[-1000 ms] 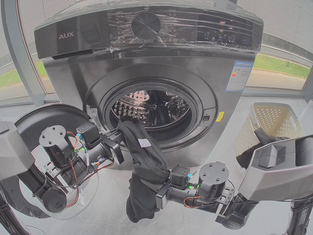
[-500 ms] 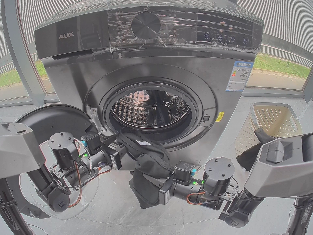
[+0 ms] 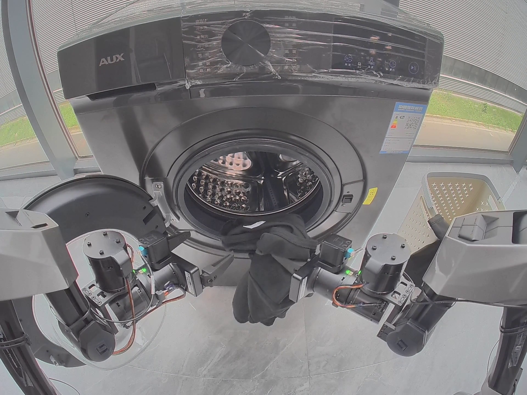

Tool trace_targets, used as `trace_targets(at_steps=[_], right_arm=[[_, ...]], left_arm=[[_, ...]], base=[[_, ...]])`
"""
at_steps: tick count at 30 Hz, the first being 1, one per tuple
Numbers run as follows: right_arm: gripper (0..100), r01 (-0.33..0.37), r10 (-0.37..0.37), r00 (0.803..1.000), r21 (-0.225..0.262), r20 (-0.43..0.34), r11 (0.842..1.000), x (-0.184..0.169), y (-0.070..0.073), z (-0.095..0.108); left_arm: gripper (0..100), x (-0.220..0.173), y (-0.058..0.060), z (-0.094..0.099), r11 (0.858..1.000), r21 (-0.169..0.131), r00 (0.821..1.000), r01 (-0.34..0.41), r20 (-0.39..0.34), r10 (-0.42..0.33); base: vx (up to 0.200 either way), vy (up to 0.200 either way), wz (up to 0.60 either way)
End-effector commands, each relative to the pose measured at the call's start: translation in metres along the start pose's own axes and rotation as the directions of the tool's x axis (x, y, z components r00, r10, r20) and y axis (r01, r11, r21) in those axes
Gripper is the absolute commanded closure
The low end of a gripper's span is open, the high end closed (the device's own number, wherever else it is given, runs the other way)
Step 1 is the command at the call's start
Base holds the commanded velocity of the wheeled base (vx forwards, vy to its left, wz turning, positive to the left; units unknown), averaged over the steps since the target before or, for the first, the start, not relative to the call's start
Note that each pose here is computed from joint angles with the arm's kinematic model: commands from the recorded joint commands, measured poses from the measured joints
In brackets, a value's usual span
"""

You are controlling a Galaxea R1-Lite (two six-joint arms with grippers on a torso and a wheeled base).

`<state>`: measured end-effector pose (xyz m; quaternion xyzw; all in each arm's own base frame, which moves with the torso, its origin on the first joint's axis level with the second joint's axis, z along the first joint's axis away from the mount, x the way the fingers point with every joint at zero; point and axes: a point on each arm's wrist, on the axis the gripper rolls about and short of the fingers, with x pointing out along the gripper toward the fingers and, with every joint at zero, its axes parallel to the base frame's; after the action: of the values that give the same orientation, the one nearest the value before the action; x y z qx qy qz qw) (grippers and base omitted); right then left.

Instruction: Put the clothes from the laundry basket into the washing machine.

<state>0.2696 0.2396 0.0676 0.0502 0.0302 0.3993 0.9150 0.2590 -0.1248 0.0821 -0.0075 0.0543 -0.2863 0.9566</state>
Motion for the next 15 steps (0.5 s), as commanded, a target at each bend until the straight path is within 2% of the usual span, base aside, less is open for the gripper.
trace_targets(at_steps=[1,7,13,15], right_arm=[[100,0.039,-0.039,0.999,0.001,0.009,0.999,0.001,-0.012,0.001],[100,0.063,-0.063,0.998,0.0,0.02,0.998,0.0,-0.02,0.004],[100,0.041,-0.041,0.999,-0.002,0.017,0.999,0.0,-0.014,0.005],[100,0.007,-0.008,1.0,0.014,0.015,1.0,0.002,-0.002,0.004]], left_arm=[[0,-0.002,0.001,-0.002,1.0,0.0,1.0,0.0,-0.008,0.0],[0,-0.004,-0.002,-0.004,1.0,0.001,1.0,0.01,-0.019,-0.01],[0,-0.005,-0.006,-0.007,1.0,0.001,0.999,0.026,-0.038,-0.026],[0,-0.007,-0.011,-0.009,0.999,0.0,0.998,0.044,-0.049,-0.044]], base=[[0.0,0.0,0.0],[0.0,0.0,0.0],[0.0,0.0,0.0],[0.0,0.0,0.0]])
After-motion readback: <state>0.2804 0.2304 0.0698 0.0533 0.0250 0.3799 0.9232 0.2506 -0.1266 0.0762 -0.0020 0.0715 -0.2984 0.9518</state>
